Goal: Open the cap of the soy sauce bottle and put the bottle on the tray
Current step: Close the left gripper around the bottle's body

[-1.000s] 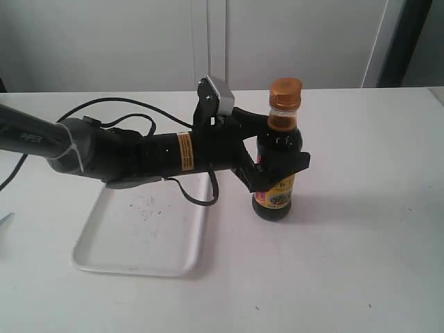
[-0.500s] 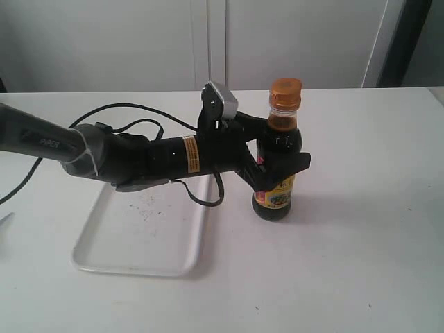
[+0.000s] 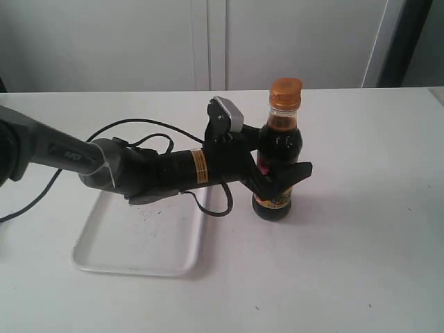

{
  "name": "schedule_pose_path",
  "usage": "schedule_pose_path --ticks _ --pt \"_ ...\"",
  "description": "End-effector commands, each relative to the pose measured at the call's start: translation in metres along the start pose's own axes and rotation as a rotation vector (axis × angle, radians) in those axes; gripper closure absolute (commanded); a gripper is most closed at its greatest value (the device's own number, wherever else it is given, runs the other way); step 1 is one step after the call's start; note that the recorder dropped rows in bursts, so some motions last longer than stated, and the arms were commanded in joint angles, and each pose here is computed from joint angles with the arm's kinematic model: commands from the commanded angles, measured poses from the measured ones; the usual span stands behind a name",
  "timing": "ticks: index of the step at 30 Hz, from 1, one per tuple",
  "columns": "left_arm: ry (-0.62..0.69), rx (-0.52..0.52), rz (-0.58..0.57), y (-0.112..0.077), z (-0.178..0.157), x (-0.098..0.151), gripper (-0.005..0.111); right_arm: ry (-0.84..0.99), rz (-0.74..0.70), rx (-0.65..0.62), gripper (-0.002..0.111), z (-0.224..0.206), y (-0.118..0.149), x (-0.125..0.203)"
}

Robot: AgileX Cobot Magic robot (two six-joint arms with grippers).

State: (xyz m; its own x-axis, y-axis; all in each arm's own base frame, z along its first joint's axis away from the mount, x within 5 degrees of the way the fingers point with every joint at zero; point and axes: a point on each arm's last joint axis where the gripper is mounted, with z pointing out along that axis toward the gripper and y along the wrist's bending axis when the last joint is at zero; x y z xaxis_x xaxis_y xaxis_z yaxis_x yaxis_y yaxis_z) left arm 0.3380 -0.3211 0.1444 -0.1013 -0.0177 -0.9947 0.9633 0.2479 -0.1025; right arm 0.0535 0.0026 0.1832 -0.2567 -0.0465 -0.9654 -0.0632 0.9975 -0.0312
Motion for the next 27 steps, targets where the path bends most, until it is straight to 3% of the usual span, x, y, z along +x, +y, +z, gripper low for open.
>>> schedule_pose_path --ticks 1,10,12,15,16,27 --pt "-0.020 0.006 -0.008 0.0011 0.0055 0.0003 0.006 -0.002 0.006 0.004 0.108 0.0002 -0.0002 0.0013" --pt "-0.012 0.019 0.000 -0.0004 0.0064 0.0017 0.034 -0.002 0.006 0.004 0.108 0.0002 -0.0002 0.0013" --pt "-0.006 0.026 0.005 -0.0010 0.0064 0.0022 0.050 -0.002 0.006 0.004 0.108 0.0002 -0.0002 0.0013" --pt "0.018 0.060 0.031 -0.0041 0.0062 0.0046 0.097 -0.002 0.006 0.004 0.108 0.0002 -0.0002 0.0013" --pt "0.024 0.069 0.038 -0.0049 0.0062 0.0051 0.106 -0.002 0.006 0.004 0.108 0.0002 -0.0002 0.0013" --pt "0.035 0.085 0.068 -0.0063 0.0060 0.0063 0.107 -0.006 0.003 0.006 0.108 0.0002 -0.0003 0.0009"
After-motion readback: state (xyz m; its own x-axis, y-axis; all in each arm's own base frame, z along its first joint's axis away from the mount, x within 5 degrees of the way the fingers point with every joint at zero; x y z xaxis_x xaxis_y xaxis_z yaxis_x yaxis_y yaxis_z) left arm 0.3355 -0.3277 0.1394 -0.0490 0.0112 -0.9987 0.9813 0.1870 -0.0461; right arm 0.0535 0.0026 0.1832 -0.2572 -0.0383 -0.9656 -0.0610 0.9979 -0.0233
